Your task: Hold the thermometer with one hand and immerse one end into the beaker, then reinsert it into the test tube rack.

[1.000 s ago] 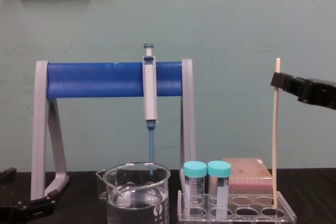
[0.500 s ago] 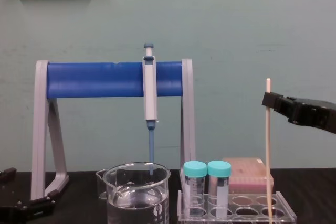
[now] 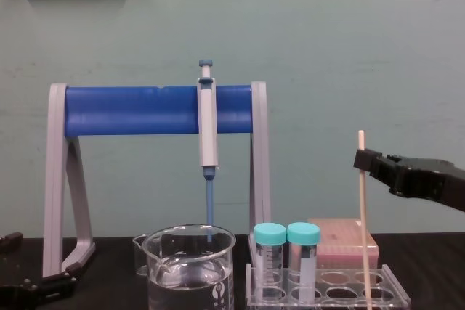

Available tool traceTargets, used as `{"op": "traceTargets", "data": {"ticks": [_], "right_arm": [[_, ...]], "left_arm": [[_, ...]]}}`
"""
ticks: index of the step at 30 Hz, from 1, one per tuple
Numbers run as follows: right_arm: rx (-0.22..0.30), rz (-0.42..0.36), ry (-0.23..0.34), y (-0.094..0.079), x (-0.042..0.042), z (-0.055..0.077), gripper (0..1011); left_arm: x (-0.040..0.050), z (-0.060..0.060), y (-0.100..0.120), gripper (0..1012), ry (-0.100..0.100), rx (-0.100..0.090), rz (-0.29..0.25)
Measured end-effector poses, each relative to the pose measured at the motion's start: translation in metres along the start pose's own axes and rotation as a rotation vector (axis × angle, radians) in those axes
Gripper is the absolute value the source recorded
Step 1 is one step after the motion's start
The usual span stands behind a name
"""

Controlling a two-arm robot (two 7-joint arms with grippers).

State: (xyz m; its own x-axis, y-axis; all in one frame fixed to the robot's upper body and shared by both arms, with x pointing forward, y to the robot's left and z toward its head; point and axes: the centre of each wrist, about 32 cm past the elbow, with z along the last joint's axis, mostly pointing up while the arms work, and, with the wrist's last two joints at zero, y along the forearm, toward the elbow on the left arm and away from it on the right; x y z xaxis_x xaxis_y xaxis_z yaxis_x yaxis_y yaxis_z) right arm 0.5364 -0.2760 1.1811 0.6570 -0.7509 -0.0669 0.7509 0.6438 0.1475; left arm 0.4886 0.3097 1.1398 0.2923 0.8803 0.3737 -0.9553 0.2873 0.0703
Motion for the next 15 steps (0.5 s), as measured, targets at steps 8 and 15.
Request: {"op": "traceTargets", "data": {"ticks": [8,15], "right_arm": [[-0.015,-0.008,0.0,-0.001,0.0009,-0.008,38],[-0.02,-0.01,-0.002,0.001,0.0025,-0.012,38]], "left_arm": [[0.0,0.0,0.0,1004,0.0,0.0,0.0],[0.0,0.0,0.0,1004,0.0,0.0,0.0]]}}
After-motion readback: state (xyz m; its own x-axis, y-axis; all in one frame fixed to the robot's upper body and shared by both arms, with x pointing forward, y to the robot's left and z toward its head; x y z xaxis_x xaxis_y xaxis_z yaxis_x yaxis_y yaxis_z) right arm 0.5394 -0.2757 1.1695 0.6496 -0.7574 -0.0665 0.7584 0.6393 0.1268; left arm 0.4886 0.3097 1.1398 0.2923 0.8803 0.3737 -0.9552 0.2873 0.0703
